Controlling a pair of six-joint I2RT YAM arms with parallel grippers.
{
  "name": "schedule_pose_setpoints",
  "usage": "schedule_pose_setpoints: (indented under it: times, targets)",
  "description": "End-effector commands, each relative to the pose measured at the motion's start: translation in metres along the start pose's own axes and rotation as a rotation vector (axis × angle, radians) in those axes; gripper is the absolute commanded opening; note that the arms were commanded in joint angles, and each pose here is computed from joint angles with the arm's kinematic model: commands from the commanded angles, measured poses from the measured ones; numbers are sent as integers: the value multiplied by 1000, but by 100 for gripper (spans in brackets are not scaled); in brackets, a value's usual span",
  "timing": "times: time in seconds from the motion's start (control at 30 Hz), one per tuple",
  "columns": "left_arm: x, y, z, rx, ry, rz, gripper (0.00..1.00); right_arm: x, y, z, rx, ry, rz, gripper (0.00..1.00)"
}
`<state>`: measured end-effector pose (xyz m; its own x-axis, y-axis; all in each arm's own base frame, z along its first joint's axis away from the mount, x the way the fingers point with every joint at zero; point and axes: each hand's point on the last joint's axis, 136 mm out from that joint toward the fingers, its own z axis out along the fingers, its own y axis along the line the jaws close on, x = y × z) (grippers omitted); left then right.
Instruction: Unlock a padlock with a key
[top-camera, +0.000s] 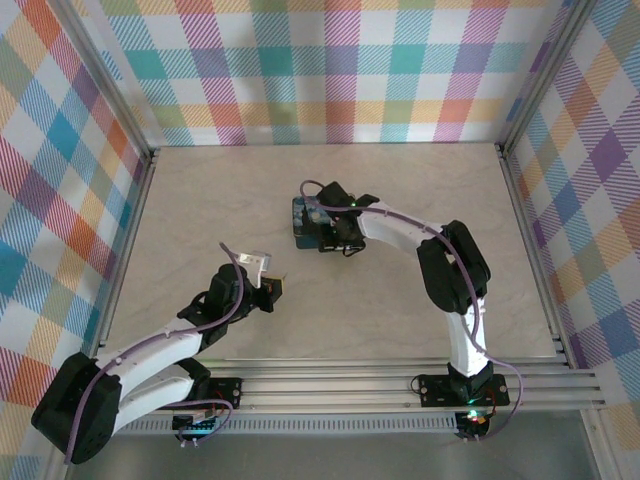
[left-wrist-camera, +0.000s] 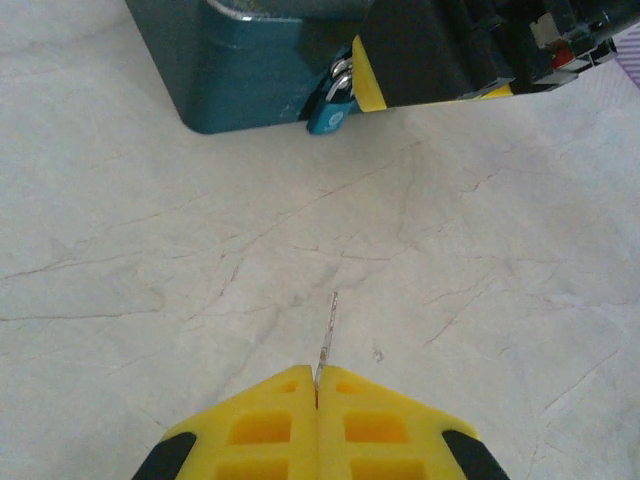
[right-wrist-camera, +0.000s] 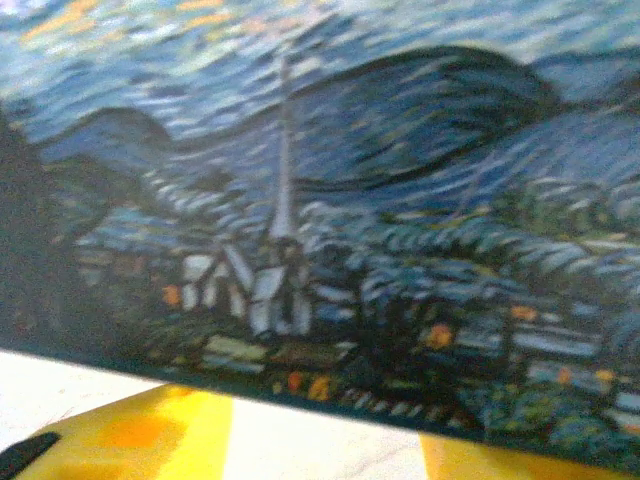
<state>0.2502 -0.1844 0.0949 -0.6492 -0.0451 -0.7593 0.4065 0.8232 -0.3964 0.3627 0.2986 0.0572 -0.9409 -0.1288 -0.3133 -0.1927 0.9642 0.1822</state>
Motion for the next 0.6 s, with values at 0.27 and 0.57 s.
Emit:
schedule_pose_setpoints:
  times: [0.27, 0.57]
  targets:
    - [-23, -9, 8, 36, -33, -28, 0, -18, 25, 3, -82, -303, -90, 60]
    - [-17, -6, 8, 28, -17, -35, 0, -31, 18, 15, -33, -384, -16, 59]
